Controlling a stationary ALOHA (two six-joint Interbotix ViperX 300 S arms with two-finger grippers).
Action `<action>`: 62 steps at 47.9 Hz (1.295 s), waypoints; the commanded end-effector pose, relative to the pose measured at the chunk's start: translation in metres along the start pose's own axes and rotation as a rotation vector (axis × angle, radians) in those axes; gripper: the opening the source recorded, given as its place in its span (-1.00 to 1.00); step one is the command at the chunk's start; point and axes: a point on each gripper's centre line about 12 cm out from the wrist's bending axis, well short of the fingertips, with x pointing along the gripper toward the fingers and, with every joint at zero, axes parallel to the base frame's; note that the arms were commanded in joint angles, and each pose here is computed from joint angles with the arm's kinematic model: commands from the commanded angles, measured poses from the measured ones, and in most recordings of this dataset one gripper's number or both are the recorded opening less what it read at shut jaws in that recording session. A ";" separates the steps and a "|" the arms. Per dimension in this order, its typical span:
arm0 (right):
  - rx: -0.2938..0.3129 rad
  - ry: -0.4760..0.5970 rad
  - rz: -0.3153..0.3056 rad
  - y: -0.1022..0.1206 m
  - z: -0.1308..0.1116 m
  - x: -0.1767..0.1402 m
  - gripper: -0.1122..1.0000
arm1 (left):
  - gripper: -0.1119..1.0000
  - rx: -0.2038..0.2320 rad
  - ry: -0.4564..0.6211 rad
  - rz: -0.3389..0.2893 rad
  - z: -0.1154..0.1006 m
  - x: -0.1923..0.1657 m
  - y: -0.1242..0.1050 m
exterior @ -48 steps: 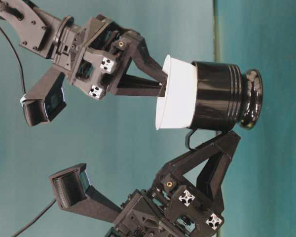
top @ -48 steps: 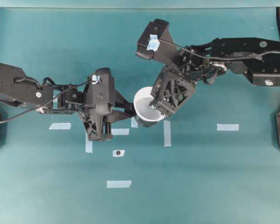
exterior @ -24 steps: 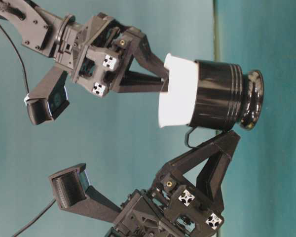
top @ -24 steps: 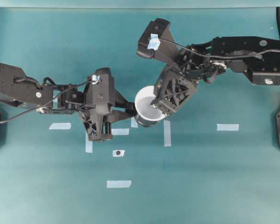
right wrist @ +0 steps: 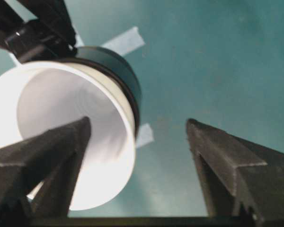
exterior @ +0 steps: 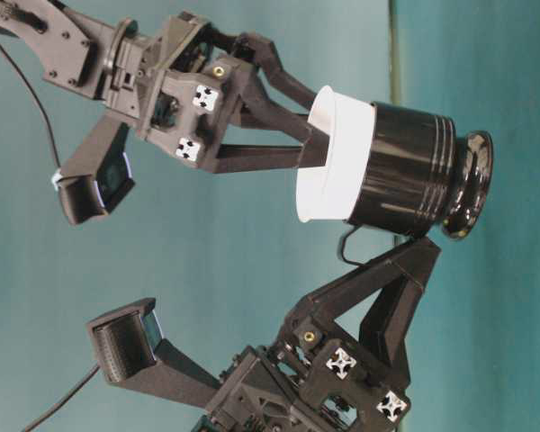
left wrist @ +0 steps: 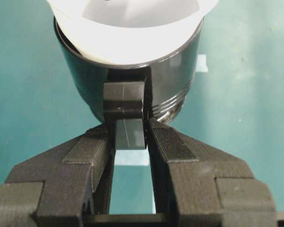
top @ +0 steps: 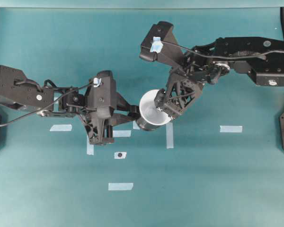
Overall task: Holding the cup holder with the left arm, the right arm places the cup into the cup holder.
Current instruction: 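Open right gripper and withdraw it from the cup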
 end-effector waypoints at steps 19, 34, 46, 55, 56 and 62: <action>0.003 -0.198 0.065 0.003 -0.007 -0.086 0.74 | -0.32 -0.028 -0.088 -0.014 0.006 0.001 -0.006; 0.017 -0.218 0.074 -0.004 -0.028 -0.083 0.74 | -0.32 -0.056 -0.078 -0.028 -0.002 0.011 -0.012; 0.099 -0.242 0.087 -0.009 -0.038 -0.067 0.74 | -0.32 -0.063 -0.060 -0.028 -0.014 0.021 -0.012; 0.094 -0.273 0.103 -0.008 -0.043 -0.058 0.74 | -0.32 -0.062 -0.038 -0.027 -0.022 0.030 -0.012; 0.095 -0.274 0.104 -0.008 -0.043 -0.058 0.74 | -0.32 -0.062 -0.041 -0.027 -0.022 0.031 -0.012; 0.094 -0.287 0.108 -0.008 -0.045 -0.055 0.74 | -0.32 -0.065 -0.041 -0.022 -0.025 0.034 -0.010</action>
